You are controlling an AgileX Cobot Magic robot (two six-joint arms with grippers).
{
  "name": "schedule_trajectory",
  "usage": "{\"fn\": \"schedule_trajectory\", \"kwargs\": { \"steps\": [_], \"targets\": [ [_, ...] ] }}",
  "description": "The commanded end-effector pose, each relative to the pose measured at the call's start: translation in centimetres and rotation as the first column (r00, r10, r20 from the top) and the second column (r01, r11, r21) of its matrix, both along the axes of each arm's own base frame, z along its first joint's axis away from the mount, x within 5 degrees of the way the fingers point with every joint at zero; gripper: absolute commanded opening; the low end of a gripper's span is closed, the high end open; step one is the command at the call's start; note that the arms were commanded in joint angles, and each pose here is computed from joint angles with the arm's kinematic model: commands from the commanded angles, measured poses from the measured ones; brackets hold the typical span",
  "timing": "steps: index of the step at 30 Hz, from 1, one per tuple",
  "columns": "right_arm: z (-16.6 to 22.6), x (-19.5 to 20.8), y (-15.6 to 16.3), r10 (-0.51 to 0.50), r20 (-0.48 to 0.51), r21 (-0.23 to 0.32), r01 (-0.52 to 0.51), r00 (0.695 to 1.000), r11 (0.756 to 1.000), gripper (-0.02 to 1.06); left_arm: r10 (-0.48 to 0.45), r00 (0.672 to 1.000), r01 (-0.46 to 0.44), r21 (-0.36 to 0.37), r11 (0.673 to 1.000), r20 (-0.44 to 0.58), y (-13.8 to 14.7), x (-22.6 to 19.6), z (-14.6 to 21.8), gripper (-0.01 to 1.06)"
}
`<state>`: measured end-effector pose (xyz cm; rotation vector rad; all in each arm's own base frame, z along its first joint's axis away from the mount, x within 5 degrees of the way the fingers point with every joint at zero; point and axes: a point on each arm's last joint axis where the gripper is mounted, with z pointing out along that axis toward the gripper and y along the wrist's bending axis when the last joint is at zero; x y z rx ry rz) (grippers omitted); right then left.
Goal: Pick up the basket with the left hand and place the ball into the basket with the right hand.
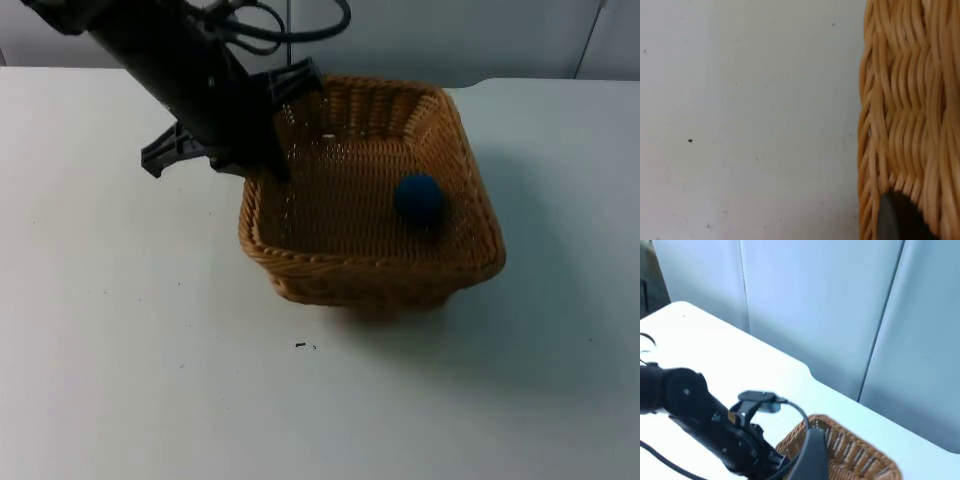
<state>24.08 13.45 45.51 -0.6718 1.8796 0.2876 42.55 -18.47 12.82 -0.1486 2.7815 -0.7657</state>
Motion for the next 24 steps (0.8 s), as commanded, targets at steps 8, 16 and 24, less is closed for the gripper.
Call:
{"fn": "schedule_trajectory", "kwargs": {
  "steps": [8, 16, 24],
  "targets": [
    [-0.4, -4.2, -2.6, -0.013, 0.022, -0.069, 0.015, 1.000, 0.998, 0.73, 0.001, 1.000, -0.001, 0.002, 1.000, 0.000, -0.3, 0.3, -1.8, 0.00],
    [-2.3, -7.7, -4.4, -0.028, 0.012, -0.028, 0.029, 1.000, 0.999, 0.73, 0.013, 0.999, -0.013, 0.010, 1.000, 0.035, -0.2, 0.6, -1.8, 0.00],
    [-4.2, -10.1, -5.7, -0.036, -0.019, -0.029, 0.035, 0.999, 0.999, 0.73, 0.008, 0.999, -0.009, 0.013, 1.000, 0.033, -0.2, 0.6, -1.8, 0.25]
  ]
}}
